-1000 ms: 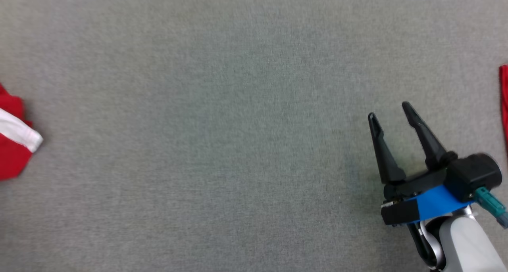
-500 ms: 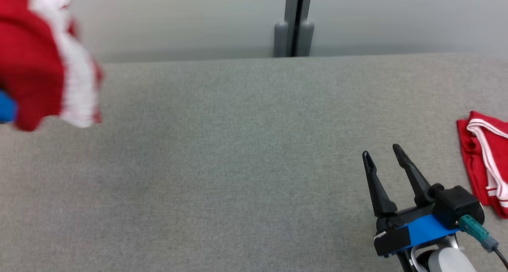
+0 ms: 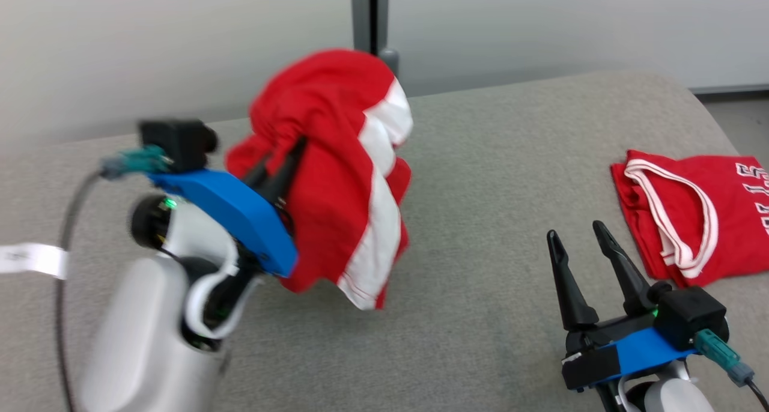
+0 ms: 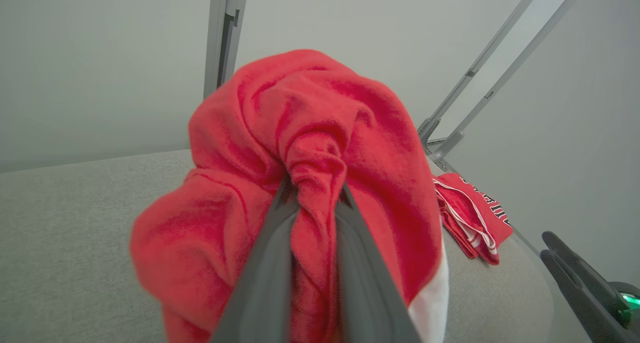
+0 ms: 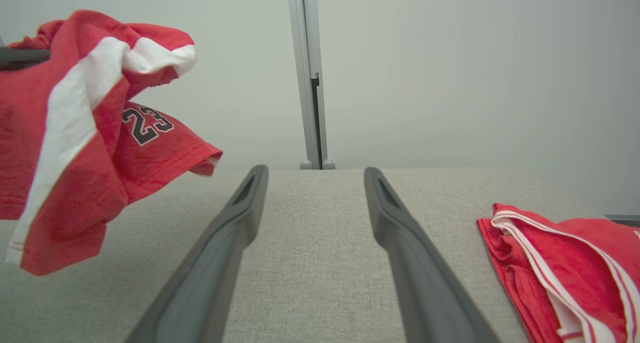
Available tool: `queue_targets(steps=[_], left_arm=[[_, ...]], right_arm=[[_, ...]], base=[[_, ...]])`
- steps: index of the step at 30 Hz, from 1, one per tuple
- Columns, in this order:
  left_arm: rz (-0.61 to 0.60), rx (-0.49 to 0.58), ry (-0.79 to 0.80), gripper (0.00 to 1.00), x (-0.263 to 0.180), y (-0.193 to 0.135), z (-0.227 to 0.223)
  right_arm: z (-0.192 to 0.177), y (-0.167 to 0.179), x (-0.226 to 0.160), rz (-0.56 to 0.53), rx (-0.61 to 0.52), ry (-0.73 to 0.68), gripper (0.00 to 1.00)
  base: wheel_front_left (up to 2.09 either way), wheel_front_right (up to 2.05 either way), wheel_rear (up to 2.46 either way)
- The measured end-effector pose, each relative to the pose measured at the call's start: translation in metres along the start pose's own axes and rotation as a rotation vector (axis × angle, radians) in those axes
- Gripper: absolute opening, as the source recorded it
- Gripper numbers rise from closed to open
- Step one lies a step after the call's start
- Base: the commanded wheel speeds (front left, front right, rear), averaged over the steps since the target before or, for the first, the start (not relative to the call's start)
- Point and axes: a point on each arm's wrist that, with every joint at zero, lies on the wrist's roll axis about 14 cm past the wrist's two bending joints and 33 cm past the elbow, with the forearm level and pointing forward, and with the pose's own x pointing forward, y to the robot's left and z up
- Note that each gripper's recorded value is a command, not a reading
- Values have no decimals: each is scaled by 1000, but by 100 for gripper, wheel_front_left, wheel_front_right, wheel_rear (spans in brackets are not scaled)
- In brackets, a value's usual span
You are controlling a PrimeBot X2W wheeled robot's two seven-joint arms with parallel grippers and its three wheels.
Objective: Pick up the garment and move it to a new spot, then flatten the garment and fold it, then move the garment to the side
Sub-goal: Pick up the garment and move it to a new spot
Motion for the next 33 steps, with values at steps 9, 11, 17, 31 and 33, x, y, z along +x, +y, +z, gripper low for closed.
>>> queue_targets(steps=[9,11,17,31,33], left_arm=[[-10,-104,160,0,37,-17,-104],[2,-86,188,24,39,-16,-120],[28,-92,227,100,38,-11,-147],[177,25,-235,100,-20,41,-67],[215,35,-265,100,-34,51,-65]], right_arm=[[-6,-13,-9,-51,2,24,100],[-5,-16,-9,-59,0,21,100],[-8,-16,-7,-56,1,28,100],[0,1,1,-1,14,2,100],[0,3,1,4,16,4,100]], base=[[0,0,0],[0,0,0],[0,0,0],[0,0,0],[0,0,0]])
